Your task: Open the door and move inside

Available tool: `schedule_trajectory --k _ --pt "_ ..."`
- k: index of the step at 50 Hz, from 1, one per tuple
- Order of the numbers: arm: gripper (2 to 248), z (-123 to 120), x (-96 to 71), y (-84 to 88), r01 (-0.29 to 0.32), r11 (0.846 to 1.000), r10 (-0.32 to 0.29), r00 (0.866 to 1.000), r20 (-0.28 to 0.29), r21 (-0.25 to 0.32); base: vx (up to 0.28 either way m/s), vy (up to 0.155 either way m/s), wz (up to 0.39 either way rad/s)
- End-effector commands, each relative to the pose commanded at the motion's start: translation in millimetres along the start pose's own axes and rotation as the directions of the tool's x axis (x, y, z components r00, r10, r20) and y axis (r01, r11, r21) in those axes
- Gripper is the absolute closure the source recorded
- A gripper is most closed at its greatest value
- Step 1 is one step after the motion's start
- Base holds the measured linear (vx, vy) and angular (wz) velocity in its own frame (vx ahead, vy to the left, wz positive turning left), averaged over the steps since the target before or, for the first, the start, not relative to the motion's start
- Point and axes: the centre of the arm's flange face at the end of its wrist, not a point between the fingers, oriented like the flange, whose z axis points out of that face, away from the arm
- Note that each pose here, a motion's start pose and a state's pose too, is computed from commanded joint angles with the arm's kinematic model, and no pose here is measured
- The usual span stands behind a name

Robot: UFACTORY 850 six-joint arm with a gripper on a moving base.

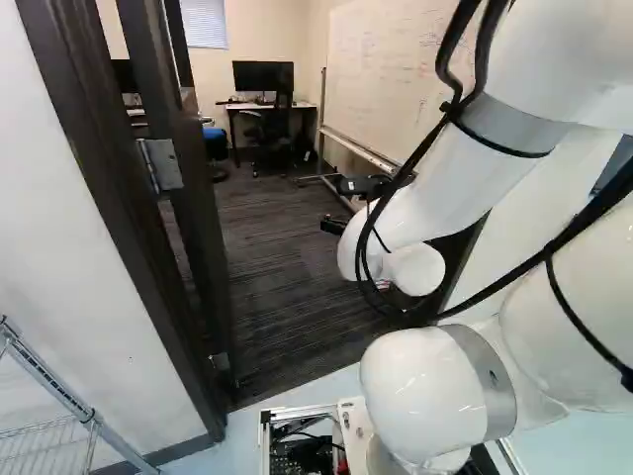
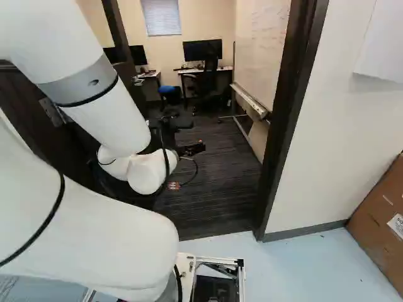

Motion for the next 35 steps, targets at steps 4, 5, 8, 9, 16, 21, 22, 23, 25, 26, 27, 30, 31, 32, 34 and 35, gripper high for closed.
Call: schedule_trajectory --k 4,5,8,9,16,21,22,23,25,26,27,30,31,32,34,35 --pt "3 0.0 0.0 0.0 0.000 1.000 0.000 1.000 0.000 0.000 0.037 0.002 -0.008" --pt "3 0.0 0.0 0.0 0.000 1.000 0.000 1.000 0.000 0.000 0.049 0.001 0.006" --pt "3 0.0 0.0 0.0 0.000 1.000 0.000 1.000 0.000 0.000 0.057 0.005 -0.001" --pt "3 0.0 0.0 0.0 0.000 1.000 0.000 1.000 0.000 0.000 0.071 0.006 0.001" --pt "3 0.0 0.0 0.0 0.000 1.000 0.000 1.000 0.000 0.000 0.086 0.001 -0.006" --pt "3 0.0 0.0 0.0 0.000 1.000 0.000 1.000 0.000 0.000 0.120 0.009 -0.005" --pt "3 0.0 0.0 0.0 0.000 1.000 0.000 1.000 0.000 0.000 0.121 0.006 -0.002" --pt "3 0.0 0.0 0.0 0.000 1.000 0.000 1.000 0.000 0.000 0.125 0.001 -0.006" --pt "3 0.0 0.0 0.0 0.000 1.000 0.000 1.000 0.000 0.000 0.134 -0.002 -0.013" --pt "3 0.0 0.0 0.0 0.000 1.000 0.000 1.000 0.000 0.000 0.152 0.000 -0.013" --pt "3 0.0 0.0 0.0 0.000 1.000 0.000 1.000 0.000 0.000 0.133 0.003 -0.016" --pt "3 0.0 0.0 0.0 0.000 1.000 0.000 1.000 0.000 0.000 0.131 0.006 -0.010" --pt "3 0.0 0.0 0.0 0.000 1.000 0.000 1.000 0.000 0.000 0.151 0.009 -0.005" --pt "3 0.0 0.0 0.0 0.000 1.000 0.000 1.000 0.000 0.000 0.134 0.008 -0.006" --pt "3 0.0 0.0 0.0 0.000 1.000 0.000 1.000 0.000 0.000 0.139 0.001 -0.009" --pt "3 0.0 0.0 0.0 0.000 1.000 0.000 1.000 0.000 0.000 0.146 0.002 -0.010"
